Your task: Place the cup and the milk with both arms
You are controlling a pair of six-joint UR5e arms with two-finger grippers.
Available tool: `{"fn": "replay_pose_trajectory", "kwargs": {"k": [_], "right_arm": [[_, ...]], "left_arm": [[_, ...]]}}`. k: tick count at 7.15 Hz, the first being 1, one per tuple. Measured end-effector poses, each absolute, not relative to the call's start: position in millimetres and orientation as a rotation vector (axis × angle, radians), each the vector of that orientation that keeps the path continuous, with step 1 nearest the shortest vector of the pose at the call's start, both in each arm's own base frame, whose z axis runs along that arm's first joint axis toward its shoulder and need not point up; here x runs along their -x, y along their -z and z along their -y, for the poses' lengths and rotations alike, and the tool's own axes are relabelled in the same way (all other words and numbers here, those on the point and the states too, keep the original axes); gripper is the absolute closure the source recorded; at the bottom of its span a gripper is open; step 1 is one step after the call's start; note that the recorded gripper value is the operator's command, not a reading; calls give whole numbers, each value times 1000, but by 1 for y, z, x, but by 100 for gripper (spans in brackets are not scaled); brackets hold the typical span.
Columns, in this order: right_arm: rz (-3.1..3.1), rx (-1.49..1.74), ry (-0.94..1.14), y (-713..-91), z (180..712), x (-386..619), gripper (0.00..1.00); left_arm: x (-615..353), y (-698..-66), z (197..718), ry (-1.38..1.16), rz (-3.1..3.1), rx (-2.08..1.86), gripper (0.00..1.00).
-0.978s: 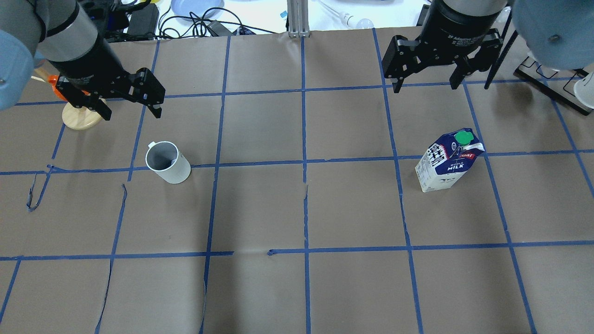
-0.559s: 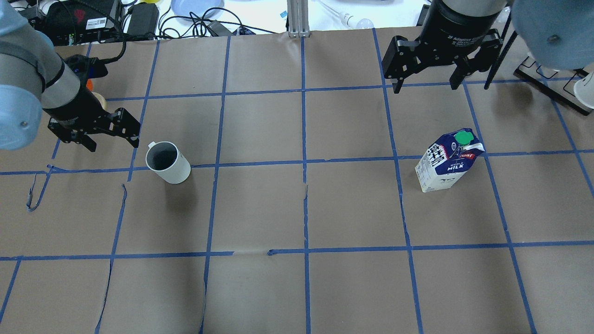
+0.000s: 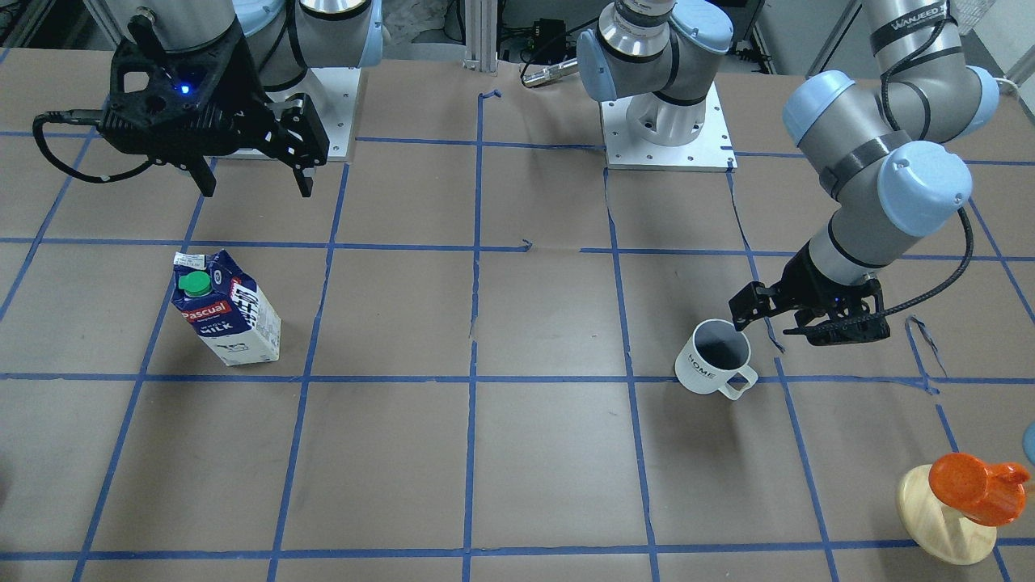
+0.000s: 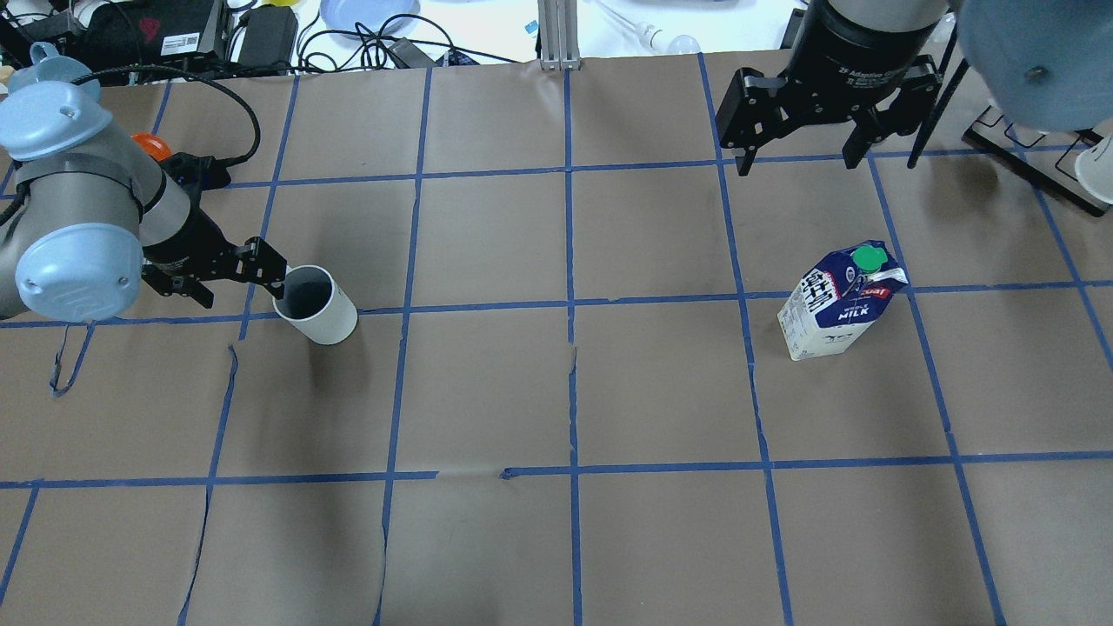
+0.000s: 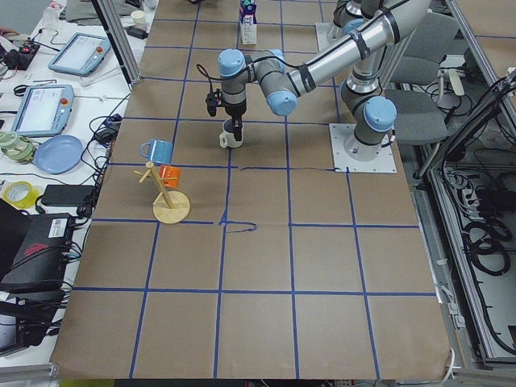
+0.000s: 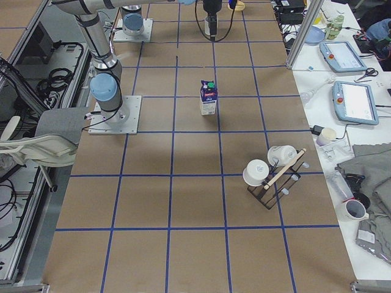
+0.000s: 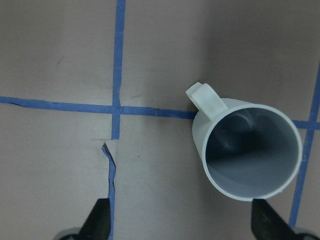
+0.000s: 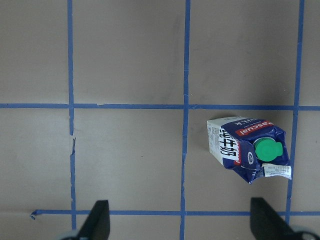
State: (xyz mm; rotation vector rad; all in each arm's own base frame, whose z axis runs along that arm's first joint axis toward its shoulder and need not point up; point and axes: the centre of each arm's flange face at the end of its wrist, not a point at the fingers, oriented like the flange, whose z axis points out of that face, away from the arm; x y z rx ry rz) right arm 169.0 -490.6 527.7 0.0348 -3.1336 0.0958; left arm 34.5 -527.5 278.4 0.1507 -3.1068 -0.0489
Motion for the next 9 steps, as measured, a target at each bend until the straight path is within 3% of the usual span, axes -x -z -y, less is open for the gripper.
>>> {"fn": "replay_pose_trajectory", "kwargs": {"k": [1, 2, 4, 9], "right_arm": [[3134, -34, -96, -528, 491, -169, 0], [3134, -35, -95, -528, 491, -169, 0], [3133, -36, -96, -528, 491, -169, 0], [3133, -31, -95, -528, 491, -168, 0]], "left_arm": [[-34, -267, 532, 52, 3090, -158, 55], [-35, -256, 536, 62, 3080, -161, 86], [-35, -239, 539, 96, 3066, -167, 100], [14, -266, 538, 30, 3016, -275, 100]]}}
